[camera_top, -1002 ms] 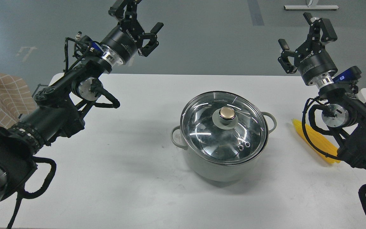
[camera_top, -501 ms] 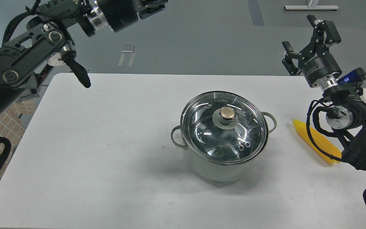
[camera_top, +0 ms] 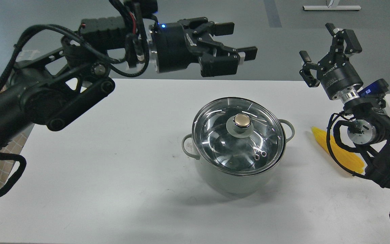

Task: Open pot and put corn in
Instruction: 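Reach the left gripper over the pot and grasp the lid's brass knob, then lift the glass lid off the pot with the left gripper, then lower the lid onto the table and release it with the left gripper, then reach the right gripper down and grasp the yellow corn cob, then lift the corn cob and carry it toward the pot with the right gripper, then lower the corn into the pot and open the right gripper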

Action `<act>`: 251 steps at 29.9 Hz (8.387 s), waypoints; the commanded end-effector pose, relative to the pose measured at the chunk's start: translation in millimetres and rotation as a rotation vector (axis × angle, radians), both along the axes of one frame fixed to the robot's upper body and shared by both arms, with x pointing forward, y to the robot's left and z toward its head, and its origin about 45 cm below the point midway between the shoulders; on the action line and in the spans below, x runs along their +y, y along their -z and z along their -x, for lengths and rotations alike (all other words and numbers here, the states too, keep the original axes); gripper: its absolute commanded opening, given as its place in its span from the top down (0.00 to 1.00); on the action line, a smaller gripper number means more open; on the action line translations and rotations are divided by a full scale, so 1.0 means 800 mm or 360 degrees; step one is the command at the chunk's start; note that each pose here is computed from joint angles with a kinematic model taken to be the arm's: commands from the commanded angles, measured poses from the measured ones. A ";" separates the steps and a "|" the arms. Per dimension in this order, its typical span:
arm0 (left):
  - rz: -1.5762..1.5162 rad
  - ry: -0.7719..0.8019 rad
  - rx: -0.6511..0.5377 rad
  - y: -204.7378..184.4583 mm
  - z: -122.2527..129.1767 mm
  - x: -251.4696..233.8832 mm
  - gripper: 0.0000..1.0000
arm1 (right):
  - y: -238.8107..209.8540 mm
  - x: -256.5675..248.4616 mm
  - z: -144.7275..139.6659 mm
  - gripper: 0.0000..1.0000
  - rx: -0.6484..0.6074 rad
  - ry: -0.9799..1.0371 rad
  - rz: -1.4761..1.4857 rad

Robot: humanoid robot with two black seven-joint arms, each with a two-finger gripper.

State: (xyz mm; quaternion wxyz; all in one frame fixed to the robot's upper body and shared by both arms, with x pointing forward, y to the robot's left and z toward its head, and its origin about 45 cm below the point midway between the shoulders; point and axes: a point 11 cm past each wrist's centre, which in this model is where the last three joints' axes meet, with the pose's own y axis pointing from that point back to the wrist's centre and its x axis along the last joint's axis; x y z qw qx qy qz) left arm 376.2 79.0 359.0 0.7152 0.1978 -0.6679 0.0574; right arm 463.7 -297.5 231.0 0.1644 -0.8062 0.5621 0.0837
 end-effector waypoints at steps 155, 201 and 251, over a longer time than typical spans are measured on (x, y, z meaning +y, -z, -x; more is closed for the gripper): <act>0.0783 -0.1205 0.0360 0.020 -0.016 0.396 0.09 | -0.038 -0.075 0.008 0.00 -0.0086 0.0042 0.0371; 0.2047 -0.0665 0.1447 -0.010 -0.105 0.205 0.05 | 0.131 -0.166 0.125 0.18 0.0108 -0.1345 0.3163; 0.1989 -0.0663 0.1437 -0.002 -0.102 0.199 0.05 | -0.041 0.150 0.095 0.99 -0.1287 -0.2012 0.3268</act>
